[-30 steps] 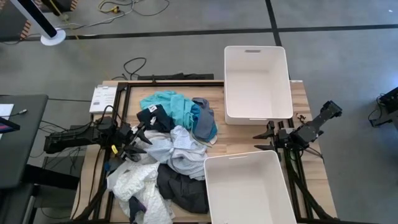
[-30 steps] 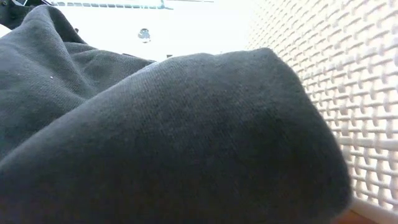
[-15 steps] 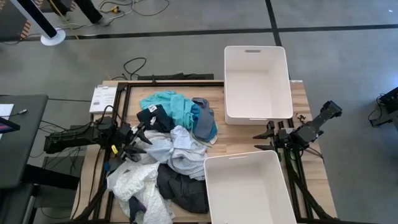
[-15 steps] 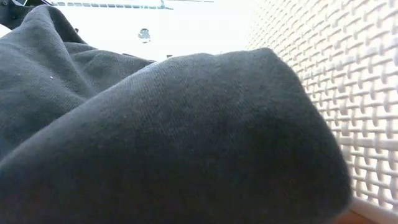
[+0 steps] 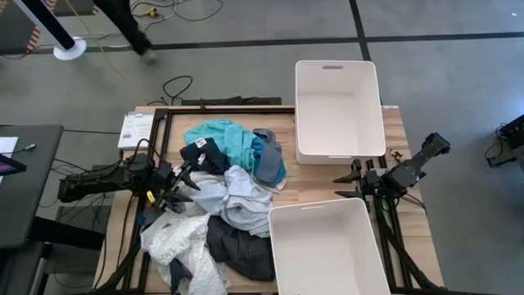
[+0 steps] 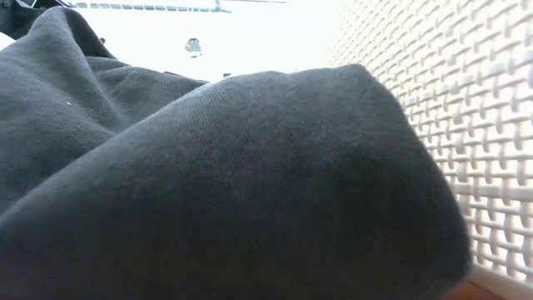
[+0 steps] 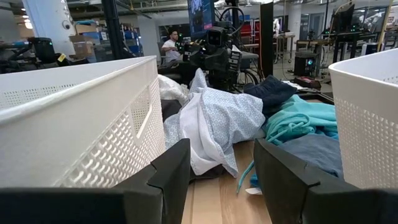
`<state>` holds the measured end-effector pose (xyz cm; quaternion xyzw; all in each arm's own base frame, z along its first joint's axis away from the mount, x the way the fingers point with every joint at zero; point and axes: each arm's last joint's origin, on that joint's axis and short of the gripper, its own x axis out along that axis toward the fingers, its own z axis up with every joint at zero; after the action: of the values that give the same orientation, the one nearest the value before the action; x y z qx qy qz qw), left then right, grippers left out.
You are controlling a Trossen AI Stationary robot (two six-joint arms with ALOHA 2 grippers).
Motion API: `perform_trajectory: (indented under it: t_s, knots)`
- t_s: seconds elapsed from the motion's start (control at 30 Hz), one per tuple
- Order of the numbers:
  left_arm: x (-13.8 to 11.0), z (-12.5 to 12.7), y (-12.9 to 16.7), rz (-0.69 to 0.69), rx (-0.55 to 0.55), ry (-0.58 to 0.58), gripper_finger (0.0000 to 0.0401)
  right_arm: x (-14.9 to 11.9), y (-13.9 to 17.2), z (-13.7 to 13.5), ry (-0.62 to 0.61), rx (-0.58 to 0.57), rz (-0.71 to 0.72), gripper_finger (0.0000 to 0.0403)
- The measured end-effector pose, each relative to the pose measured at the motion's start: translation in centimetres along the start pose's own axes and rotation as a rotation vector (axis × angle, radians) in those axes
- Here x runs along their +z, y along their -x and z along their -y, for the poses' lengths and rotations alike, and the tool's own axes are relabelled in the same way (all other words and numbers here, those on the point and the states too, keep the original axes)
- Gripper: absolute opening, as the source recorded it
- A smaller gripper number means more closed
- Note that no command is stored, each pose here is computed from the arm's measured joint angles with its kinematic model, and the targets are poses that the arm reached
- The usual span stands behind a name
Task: Sort clothes
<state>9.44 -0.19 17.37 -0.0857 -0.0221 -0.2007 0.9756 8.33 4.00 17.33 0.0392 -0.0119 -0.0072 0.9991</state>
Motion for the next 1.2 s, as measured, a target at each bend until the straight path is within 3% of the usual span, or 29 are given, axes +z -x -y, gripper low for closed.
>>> perform_trajectory:
  t_s: [0.3,0.57,0.93,1.2]
  knots:
    - [0.0,0.0,0.0,0.000,0.000,0.000,0.0199,1.1,0.0,0.0,-0.077,0.003,0.103,0.0194]
    - [0.0,0.0,0.0,0.000,0.000,0.000,0.0199,2.0,0.2,0.0,-0.072,0.002,0.183,0.0194]
    - [0.0,0.0,0.0,0.000,0.000,0.000,0.0199,3.9,0.7,0.3,0.028,-0.028,0.353,0.0194]
    - [0.0,0.0,0.0,0.000,0.000,0.000,0.0199,7.5,1.8,0.6,0.097,0.013,0.512,0.0194]
